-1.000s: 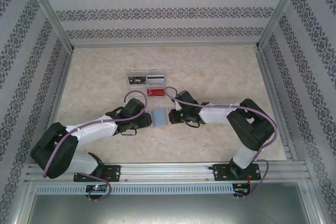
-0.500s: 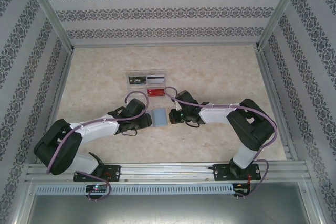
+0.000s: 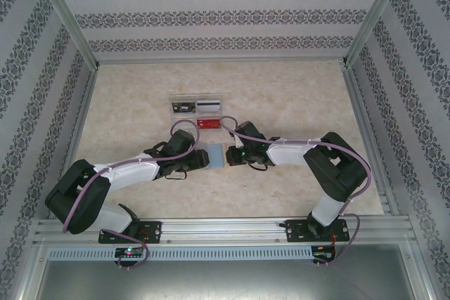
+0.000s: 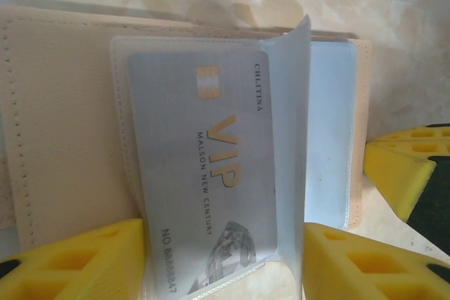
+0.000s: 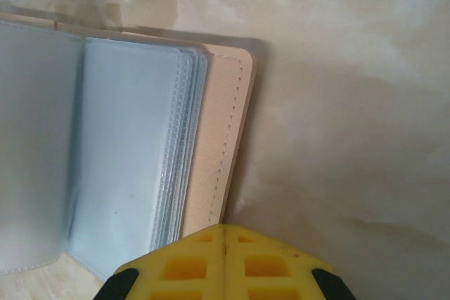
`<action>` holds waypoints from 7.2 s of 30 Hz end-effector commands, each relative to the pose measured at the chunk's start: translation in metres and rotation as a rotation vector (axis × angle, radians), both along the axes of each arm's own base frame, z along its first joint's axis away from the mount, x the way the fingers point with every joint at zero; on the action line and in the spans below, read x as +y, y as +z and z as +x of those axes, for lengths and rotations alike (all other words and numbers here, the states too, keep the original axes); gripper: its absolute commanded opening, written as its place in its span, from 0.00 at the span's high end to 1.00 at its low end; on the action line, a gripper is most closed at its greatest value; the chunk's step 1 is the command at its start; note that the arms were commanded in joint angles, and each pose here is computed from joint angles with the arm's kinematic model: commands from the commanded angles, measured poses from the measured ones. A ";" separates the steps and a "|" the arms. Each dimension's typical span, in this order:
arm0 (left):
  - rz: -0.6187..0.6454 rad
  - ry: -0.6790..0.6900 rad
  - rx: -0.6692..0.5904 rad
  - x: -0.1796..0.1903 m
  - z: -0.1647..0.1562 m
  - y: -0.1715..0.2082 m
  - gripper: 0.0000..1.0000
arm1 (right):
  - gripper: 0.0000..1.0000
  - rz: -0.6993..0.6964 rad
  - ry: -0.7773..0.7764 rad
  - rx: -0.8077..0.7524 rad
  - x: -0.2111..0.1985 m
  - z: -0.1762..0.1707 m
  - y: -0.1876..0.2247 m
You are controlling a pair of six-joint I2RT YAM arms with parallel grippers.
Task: Take the credit cards out of the card holder
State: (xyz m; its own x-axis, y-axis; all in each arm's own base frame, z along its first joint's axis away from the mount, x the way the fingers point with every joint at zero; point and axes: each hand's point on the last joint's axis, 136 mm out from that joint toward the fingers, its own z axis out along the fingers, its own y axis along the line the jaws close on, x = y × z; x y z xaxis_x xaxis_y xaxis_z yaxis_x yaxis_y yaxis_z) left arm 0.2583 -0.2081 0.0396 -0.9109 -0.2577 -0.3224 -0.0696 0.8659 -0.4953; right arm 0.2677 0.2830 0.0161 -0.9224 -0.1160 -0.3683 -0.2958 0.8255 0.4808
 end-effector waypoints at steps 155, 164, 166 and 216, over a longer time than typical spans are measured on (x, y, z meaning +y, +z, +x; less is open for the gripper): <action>-0.039 0.003 0.001 0.029 0.002 -0.013 0.83 | 0.79 0.016 -0.015 0.032 0.058 -0.005 0.012; -0.049 -0.014 0.000 0.023 0.002 -0.012 0.79 | 0.79 0.016 -0.012 0.045 0.058 -0.007 0.008; -0.047 -0.018 -0.003 0.022 0.002 -0.011 0.79 | 0.79 0.017 -0.011 0.049 0.059 -0.008 0.007; -0.035 -0.055 0.004 0.009 0.002 -0.013 0.76 | 0.79 0.018 -0.013 0.039 0.055 -0.008 0.014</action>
State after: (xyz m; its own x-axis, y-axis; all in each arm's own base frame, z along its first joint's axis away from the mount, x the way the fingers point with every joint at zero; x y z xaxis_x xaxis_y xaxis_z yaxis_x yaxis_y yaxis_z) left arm 0.2584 -0.1967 0.0246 -0.9269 -0.2356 -0.2920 -0.0425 0.8393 -0.5420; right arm 0.2589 0.3448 0.0287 -0.9400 -0.0967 -0.3271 -0.2641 0.8132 0.5186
